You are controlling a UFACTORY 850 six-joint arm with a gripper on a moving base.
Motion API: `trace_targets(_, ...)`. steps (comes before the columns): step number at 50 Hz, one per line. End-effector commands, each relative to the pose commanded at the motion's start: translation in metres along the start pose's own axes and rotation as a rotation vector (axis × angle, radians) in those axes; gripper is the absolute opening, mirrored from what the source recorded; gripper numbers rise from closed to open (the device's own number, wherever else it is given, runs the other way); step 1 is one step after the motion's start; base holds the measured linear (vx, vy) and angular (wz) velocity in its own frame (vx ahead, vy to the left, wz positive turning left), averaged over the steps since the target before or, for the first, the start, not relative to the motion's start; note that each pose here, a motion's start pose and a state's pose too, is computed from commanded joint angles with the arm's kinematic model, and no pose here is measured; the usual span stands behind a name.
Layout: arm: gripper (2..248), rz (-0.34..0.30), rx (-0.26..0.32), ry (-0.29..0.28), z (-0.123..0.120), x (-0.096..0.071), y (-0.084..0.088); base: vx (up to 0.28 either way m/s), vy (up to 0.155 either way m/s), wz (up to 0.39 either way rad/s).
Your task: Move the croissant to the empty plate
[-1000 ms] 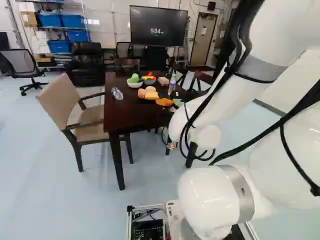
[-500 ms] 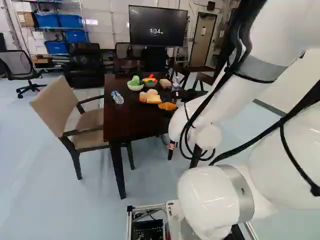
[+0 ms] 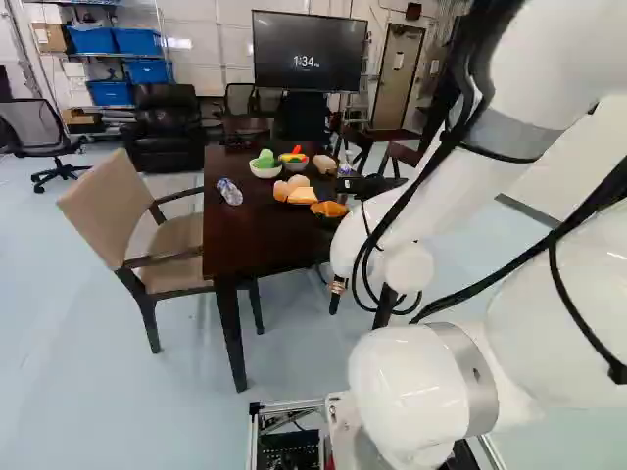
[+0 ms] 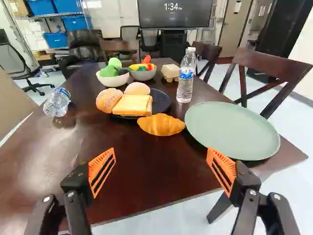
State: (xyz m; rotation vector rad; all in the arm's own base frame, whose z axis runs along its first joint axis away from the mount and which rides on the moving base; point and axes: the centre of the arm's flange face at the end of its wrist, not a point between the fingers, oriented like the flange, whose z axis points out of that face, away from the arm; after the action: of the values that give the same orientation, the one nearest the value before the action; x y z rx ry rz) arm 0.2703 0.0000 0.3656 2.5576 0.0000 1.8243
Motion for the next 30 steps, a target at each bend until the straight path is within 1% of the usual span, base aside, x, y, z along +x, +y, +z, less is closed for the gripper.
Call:
trace_targets(14,247,0.0,0.0,0.007,0.0,0.002,0.0,0.0,0.0,0.0)
trace_targets(30,247,-0.002,0.007,0.04,0.02,0.027,-0.002,0.0,0.0,0.0)
